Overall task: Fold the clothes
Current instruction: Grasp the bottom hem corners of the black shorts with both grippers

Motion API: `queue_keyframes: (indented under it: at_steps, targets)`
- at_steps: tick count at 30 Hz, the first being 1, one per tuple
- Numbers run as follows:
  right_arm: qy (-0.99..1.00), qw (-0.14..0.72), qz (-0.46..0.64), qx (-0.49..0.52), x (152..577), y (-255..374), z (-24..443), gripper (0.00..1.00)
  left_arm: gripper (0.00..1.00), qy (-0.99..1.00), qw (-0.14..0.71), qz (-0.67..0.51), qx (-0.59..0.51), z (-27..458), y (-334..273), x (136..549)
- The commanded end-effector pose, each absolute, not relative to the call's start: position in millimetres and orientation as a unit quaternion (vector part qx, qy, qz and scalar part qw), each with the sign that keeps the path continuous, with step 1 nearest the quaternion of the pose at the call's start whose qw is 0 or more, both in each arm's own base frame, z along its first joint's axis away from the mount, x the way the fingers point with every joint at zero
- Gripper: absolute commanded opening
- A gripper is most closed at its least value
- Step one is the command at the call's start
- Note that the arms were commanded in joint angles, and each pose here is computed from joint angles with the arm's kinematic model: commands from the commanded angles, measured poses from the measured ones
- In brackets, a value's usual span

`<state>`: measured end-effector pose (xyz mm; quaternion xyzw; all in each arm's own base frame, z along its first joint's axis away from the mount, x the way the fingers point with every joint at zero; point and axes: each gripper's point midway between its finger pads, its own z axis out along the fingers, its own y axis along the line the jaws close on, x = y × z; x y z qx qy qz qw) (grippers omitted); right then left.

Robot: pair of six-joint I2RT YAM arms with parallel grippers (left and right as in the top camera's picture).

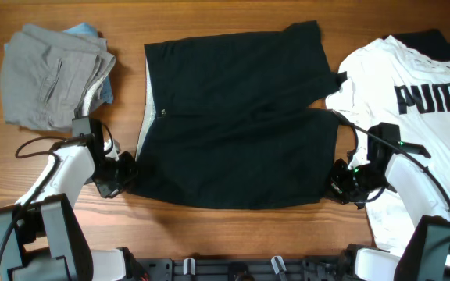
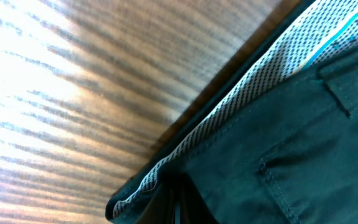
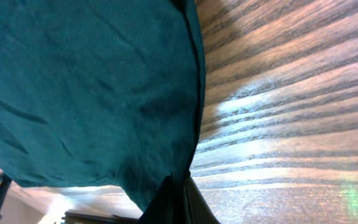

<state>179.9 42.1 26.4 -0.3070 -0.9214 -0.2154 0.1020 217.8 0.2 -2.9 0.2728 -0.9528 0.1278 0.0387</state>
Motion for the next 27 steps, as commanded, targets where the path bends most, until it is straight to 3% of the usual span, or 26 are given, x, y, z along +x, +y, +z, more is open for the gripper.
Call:
queue_keyframes:
  at_steps: [1, 5, 9, 12, 13, 14, 17, 19, 21, 27]
  targets:
    - [-0.928, 0.069, -0.228, -0.285, 194, 43, 45, 0.05, 0.04, -0.953, 0.061, 0.139, 0.263, 15, -4, 210]
    - [-0.938, 0.014, -0.233, -0.255, 203, 41, 82, 0.04, 0.04, -0.96, 0.033, 0.127, 0.246, 68, 2, 213]
    - [-0.94, -0.069, -0.239, -0.235, 214, 39, 136, 0.04, 0.04, -0.959, -0.09, 0.13, 0.236, 134, 6, 227]
    - [-0.934, -0.104, -0.236, -0.248, 216, 36, 153, 0.04, 0.04, -0.951, -0.143, 0.132, 0.241, 157, 5, 225]
    - [-0.934, -0.105, -0.233, -0.249, 216, 35, 153, 0.04, 0.18, -0.948, -0.142, 0.133, 0.253, 156, 5, 223]
    - [-0.936, -0.101, -0.226, -0.251, 216, 33, 150, 0.04, 0.22, -0.945, -0.133, 0.136, 0.267, 149, 4, 222]
    - [-0.937, -0.085, -0.224, -0.255, 218, 32, 144, 0.04, 0.56, -0.938, -0.093, 0.157, 0.296, 111, -3, 221]
    - [-0.937, -0.073, -0.223, -0.258, 218, 32, 139, 0.04, 0.7, -0.929, -0.039, 0.185, 0.318, 72, -16, 212]
    - [-0.939, -0.063, -0.222, -0.256, 219, 32, 135, 0.04, 0.7, -0.922, 0.013, 0.183, 0.341, 37, -20, 200]
    - [-0.942, -0.063, -0.211, -0.252, 221, 28, 131, 0.04, 0.4, -0.914, 0.079, 0.186, 0.352, -5, -25, 198]
